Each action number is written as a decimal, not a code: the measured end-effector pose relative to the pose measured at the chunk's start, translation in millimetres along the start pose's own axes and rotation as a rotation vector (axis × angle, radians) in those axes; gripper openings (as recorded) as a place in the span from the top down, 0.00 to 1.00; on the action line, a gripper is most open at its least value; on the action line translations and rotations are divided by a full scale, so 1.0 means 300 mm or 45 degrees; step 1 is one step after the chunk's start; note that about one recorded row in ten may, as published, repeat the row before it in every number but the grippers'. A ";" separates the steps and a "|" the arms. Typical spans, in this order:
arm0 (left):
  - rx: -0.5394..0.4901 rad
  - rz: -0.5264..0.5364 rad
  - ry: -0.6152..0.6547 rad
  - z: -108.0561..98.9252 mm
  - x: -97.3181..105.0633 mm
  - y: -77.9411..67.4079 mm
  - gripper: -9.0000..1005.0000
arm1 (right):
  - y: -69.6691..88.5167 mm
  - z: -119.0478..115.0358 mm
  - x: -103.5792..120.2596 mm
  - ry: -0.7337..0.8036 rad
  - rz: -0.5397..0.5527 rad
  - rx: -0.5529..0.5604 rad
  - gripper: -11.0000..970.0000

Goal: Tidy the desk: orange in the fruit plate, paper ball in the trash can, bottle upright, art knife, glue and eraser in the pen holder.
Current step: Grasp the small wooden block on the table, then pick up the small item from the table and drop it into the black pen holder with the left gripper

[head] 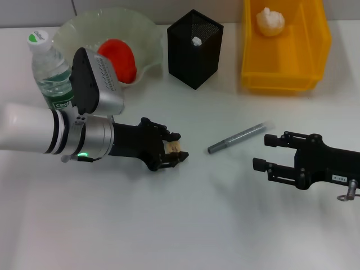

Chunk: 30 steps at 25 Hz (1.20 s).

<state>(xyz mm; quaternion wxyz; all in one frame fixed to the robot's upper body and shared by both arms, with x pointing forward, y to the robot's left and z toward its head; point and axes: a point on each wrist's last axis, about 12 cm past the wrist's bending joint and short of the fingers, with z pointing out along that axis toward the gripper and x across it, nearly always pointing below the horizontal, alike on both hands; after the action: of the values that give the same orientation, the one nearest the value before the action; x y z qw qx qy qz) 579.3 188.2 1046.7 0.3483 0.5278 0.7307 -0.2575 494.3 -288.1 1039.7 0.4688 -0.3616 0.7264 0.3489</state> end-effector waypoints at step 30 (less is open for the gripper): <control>-0.468 -0.194 -0.860 0.001 -0.277 0.078 0.61 | 0.006 0.030 0.005 -0.009 0.009 -0.026 0.32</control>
<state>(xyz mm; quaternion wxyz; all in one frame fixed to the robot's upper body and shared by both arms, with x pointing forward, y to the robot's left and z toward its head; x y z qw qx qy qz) 618.1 146.2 1111.2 0.6377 0.2865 0.6459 -0.3068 496.1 -279.7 1035.8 0.4664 -0.3626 0.7224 0.3593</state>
